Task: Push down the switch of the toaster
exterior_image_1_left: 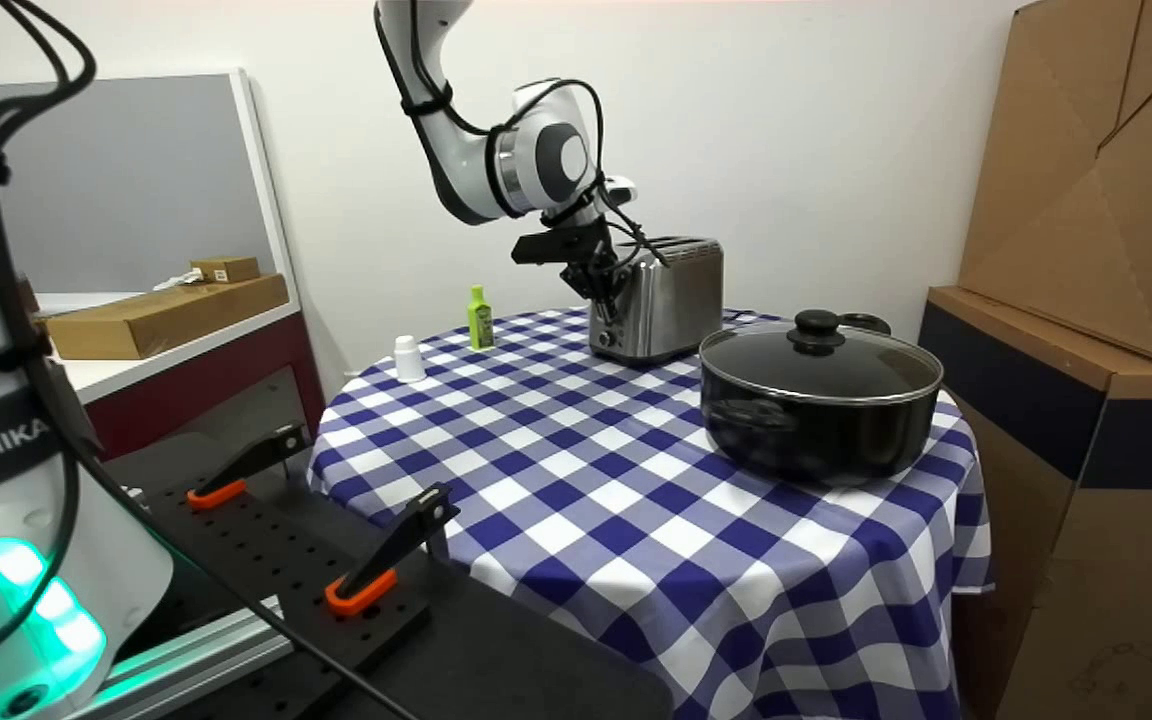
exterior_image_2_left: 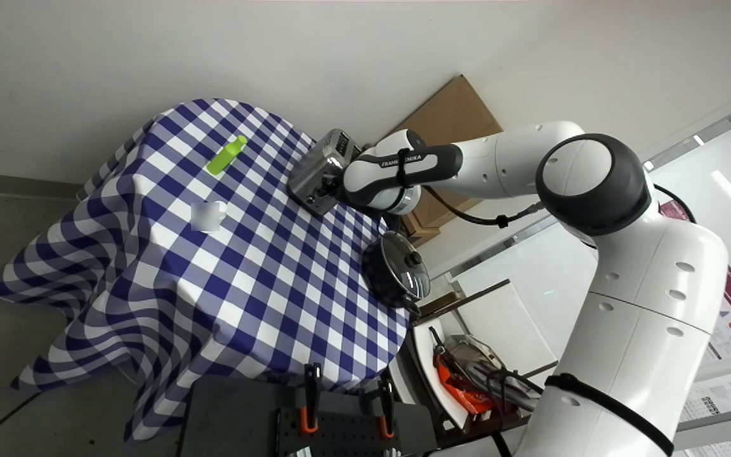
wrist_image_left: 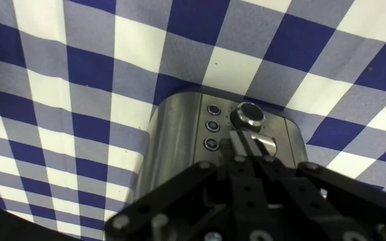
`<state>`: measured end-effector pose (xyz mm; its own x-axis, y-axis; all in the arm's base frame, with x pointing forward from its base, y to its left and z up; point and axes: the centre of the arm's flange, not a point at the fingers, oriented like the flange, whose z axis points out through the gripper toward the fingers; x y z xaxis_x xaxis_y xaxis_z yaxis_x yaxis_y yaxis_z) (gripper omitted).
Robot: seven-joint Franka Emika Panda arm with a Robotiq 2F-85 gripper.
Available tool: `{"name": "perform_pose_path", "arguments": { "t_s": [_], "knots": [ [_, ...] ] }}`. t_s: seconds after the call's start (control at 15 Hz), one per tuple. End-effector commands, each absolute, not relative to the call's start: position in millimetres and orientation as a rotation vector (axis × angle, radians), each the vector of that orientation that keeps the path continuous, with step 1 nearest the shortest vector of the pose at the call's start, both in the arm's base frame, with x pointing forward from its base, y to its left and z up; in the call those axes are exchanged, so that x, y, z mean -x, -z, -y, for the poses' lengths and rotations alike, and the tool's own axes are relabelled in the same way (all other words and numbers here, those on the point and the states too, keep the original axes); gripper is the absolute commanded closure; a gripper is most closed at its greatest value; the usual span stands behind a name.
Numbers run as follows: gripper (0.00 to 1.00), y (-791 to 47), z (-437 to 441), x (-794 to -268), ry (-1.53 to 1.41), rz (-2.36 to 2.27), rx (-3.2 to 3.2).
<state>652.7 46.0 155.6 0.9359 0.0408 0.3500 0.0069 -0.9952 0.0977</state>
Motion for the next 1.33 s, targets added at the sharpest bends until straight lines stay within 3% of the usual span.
{"name": "perform_pose_path", "arguments": {
  "t_s": [0.0, 0.53, 0.93, 1.27],
  "knots": [
    [1.00, -123, -50, -669, -0.533, -0.057, -2.987],
    [1.00, -170, -43, -657, -0.521, 0.055, -3.056],
    [1.00, -255, -16, -601, -0.298, 0.287, -3.249],
    [1.00, -329, 14, -544, -0.035, 0.211, -3.299]
  ]
}}
